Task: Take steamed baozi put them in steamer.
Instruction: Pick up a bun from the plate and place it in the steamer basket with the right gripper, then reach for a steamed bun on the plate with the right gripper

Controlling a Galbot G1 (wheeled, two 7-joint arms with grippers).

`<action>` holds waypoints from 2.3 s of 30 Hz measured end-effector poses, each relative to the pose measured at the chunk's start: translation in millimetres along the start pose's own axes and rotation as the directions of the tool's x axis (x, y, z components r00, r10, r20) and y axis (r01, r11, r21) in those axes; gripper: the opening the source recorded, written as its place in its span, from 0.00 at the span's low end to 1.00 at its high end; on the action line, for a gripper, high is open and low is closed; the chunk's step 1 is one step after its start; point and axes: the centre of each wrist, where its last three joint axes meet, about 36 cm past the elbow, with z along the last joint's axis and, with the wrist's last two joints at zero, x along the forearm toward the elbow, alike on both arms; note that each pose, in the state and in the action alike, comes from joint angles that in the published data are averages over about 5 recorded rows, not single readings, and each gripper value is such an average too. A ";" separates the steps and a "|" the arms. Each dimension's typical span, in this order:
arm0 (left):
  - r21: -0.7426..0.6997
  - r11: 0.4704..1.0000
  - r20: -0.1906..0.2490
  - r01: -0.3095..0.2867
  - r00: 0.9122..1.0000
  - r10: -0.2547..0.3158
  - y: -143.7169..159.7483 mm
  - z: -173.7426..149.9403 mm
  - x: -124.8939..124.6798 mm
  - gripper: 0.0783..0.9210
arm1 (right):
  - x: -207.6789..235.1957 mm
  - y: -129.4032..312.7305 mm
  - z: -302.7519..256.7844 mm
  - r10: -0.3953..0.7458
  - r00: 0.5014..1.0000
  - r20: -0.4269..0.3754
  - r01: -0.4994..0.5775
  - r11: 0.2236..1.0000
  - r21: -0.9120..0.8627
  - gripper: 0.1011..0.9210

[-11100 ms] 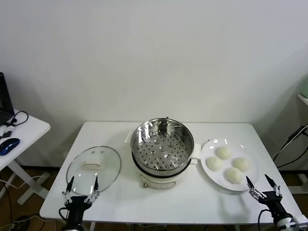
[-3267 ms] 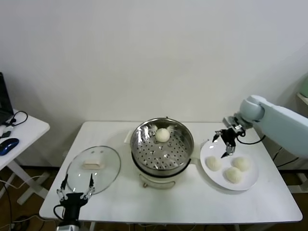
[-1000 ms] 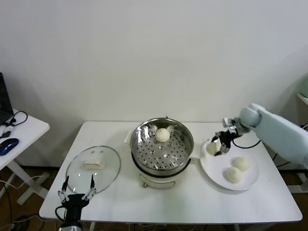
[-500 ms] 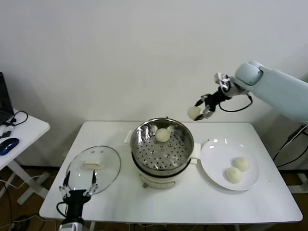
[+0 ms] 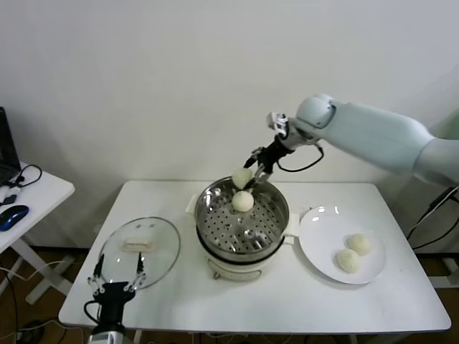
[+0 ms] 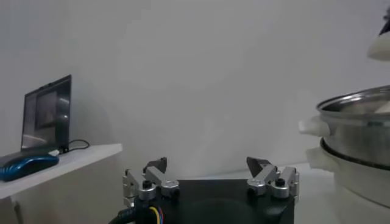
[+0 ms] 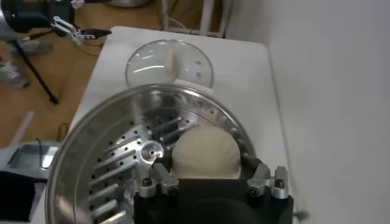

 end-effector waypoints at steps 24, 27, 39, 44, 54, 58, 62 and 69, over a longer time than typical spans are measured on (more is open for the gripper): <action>0.024 1.000 -0.009 0.017 1.000 -0.016 6.0 1.1 -5.6 0.88 | -89.3 7.7 -17.0 -0.105 0.990 -0.098 0.112 0.991 0.067 0.78; 0.023 1.000 -0.010 0.013 1.000 -0.013 5.9 2.0 -5.7 0.88 | -95.0 8.6 -18.1 -0.110 0.988 -0.105 0.118 0.990 0.073 0.78; 0.022 1.000 -0.014 0.011 1.000 -0.010 5.4 4.3 -6.0 0.88 | -108.9 12.0 -17.7 -0.117 0.986 -0.121 0.129 0.987 0.093 0.84; 0.023 1.000 -0.016 0.010 1.000 -0.010 5.1 5.4 -5.5 0.88 | -108.1 12.5 -17.8 -0.116 0.986 -0.122 0.128 0.986 0.103 0.88; 0.023 1.000 -0.018 0.010 1.000 -0.009 4.9 6.2 -5.3 0.88 | -68.8 11.0 -18.3 -0.102 0.985 -0.139 0.121 0.984 0.134 0.88; 0.024 1.000 -0.016 0.006 1.000 -0.005 3.1 6.3 -6.3 0.88 | -32.9 12.9 -18.0 -0.083 0.985 -0.153 0.108 0.981 0.161 0.88; 0.023 1.000 -0.014 0.004 1.000 -0.004 2.4 6.1 -7.1 0.88 | 9.4 19.0 -12.2 -0.062 0.982 -0.178 0.096 0.977 0.192 0.88; 0.024 1.000 -0.016 0.008 1.000 -0.008 1.5 6.0 -9.0 0.88 | 70.5 39.9 20.8 -0.034 0.968 -0.250 0.093 0.969 0.230 0.88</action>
